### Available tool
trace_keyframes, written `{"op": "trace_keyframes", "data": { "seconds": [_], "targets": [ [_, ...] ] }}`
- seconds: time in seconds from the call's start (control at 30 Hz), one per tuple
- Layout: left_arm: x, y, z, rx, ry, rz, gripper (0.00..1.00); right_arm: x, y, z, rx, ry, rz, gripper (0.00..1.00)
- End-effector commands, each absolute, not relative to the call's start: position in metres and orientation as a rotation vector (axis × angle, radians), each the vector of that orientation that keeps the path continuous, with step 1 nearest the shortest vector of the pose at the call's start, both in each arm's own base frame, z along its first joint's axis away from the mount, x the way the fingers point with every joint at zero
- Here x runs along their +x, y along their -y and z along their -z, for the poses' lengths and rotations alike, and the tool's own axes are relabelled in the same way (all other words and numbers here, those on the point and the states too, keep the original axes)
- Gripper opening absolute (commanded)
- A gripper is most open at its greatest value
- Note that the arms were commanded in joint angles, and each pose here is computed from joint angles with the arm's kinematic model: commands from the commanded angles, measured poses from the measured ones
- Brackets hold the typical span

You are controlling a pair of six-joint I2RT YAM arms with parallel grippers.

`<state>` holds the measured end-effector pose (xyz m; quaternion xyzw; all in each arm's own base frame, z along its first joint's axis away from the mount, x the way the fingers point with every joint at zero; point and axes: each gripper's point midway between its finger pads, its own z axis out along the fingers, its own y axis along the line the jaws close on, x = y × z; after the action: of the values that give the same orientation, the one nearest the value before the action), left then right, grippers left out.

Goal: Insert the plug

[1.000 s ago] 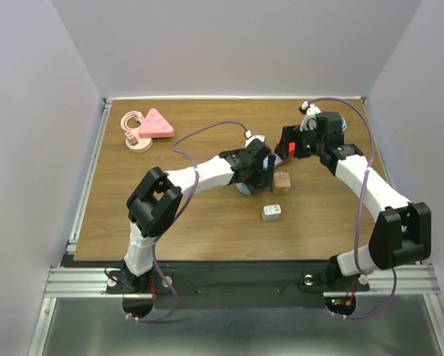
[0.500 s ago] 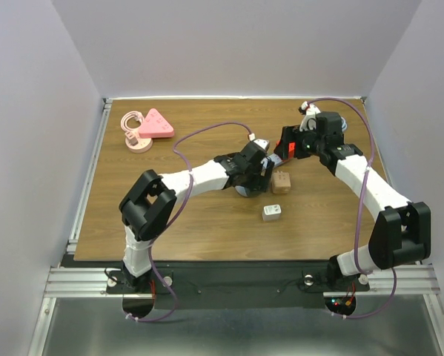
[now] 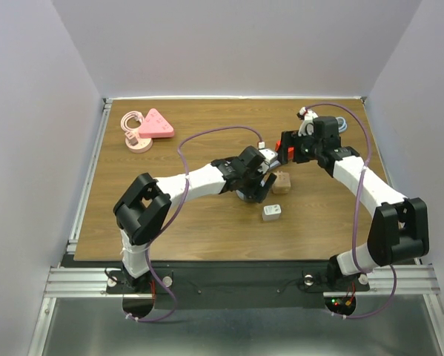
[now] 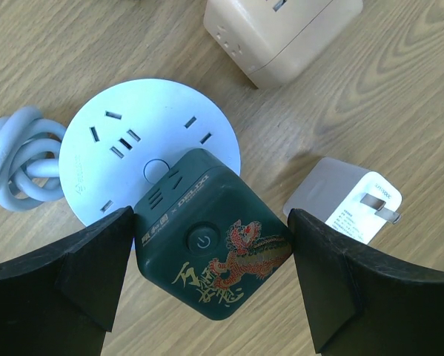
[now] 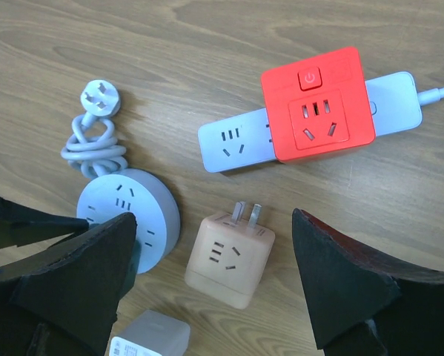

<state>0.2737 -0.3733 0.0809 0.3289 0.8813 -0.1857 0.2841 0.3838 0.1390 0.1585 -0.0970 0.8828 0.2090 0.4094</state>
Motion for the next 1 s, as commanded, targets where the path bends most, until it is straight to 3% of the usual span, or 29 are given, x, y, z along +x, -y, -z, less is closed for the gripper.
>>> {"op": "trace_keyframes", "data": {
  "seconds": [0.0, 0.1, 0.4, 0.8, 0.83, 0.97],
  "targets": [
    [0.258, 0.349, -0.065, 0.814, -2.516, 0.403, 0.80, 0.393, -0.139, -0.167, -0.237, -2.185, -0.506, 0.90],
    [0.261, 0.357, -0.073, 0.657, -2.538, 0.449, 0.99, 0.394, -0.138, -0.167, -0.235, -2.187, -0.498, 0.90],
    [0.281, 0.354, -0.099, 0.360, -2.500, 0.407, 0.99, 0.394, -0.138, -0.161, -0.242, -2.201, -0.498, 0.90],
    [0.290, 0.347, -0.105, 0.306, -2.458, 0.350, 0.99, 0.392, -0.143, -0.161, -0.268, -2.198, -0.531, 0.90],
    [0.292, 0.345, -0.107, 0.306, -2.445, 0.337, 0.98, 0.392, -0.144, -0.161, -0.270, -2.201, -0.532, 0.90],
    [0.293, 0.341, -0.110, 0.412, -2.411, 0.305, 0.76, 0.391, -0.143, -0.158, -0.269, -2.208, -0.525, 0.90]
  ]
}}
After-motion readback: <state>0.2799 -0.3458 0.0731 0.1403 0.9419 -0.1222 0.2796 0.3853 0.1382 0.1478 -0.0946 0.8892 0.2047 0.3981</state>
